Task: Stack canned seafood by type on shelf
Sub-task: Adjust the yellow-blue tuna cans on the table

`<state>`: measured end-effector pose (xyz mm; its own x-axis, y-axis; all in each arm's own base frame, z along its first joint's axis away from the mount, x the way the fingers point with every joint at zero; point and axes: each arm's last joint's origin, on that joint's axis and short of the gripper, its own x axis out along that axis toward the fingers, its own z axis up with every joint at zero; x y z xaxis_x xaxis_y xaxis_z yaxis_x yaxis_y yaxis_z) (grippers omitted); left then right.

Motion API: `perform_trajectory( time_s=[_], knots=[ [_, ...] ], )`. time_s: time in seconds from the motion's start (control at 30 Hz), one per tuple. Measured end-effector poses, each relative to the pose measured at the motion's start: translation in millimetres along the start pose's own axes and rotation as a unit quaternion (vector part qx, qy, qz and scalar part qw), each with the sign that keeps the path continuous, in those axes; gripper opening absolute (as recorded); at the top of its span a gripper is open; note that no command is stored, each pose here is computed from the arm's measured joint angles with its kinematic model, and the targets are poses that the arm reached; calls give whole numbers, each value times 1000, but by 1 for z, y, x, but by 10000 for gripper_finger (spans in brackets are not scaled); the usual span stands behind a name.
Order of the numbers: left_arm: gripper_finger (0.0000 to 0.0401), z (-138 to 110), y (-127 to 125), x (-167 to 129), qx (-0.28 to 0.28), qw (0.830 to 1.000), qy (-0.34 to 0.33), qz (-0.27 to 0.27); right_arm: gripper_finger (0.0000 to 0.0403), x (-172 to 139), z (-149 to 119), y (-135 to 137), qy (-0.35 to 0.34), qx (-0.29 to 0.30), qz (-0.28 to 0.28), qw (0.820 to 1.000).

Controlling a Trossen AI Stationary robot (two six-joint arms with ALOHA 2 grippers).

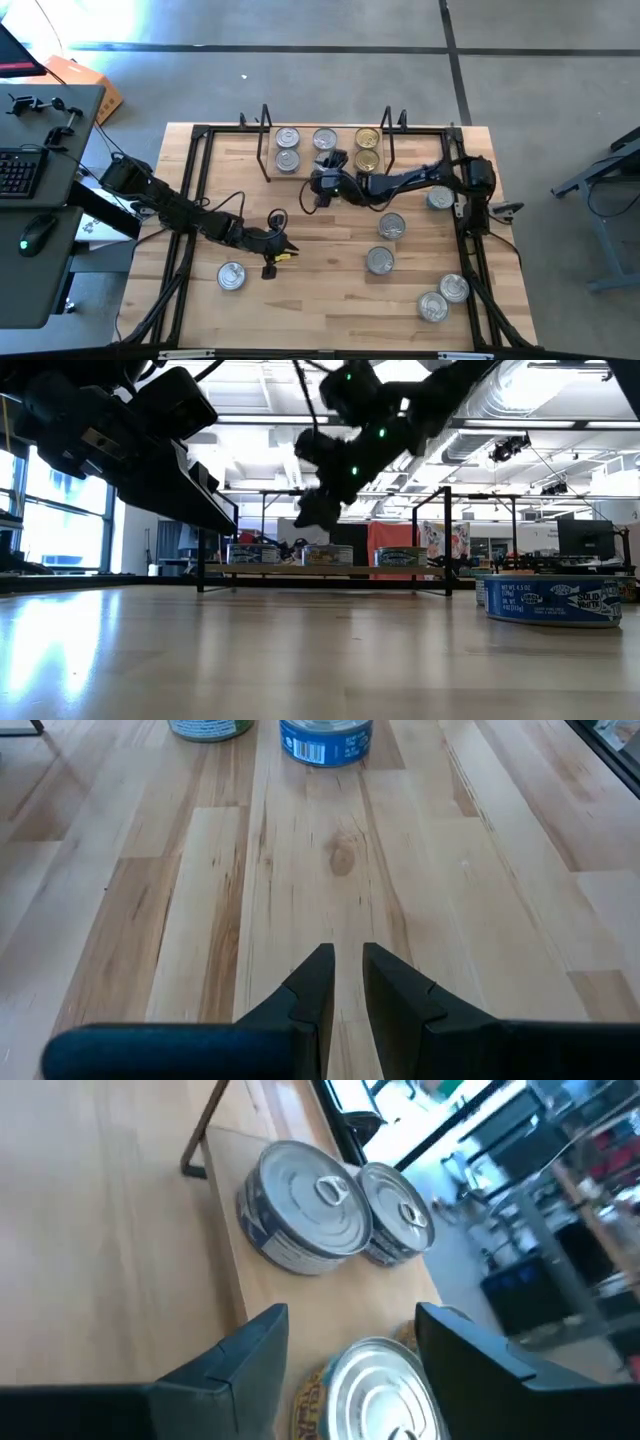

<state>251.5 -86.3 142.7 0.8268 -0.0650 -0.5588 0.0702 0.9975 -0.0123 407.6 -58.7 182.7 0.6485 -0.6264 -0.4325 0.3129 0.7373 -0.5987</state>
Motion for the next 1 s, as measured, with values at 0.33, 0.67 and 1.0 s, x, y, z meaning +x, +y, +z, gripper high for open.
perform_trajectory(
  time_s=[0.33, 0.67, 1.0],
  knots=[
    [47, 0, 0, 0, -6, 1000, -1, 3, 86, 14, 13, -70, 93, 195, 103, 971],
    [47, 4, 0, -38, -41, 998, 30, 43, 12, 70, -13, -115, 120, 245, 100, 957],
    [47, 5, -7, -48, -26, 997, 15, 73, 1, 86, -37, -126, 177, 246, 81, 949]
  ],
)
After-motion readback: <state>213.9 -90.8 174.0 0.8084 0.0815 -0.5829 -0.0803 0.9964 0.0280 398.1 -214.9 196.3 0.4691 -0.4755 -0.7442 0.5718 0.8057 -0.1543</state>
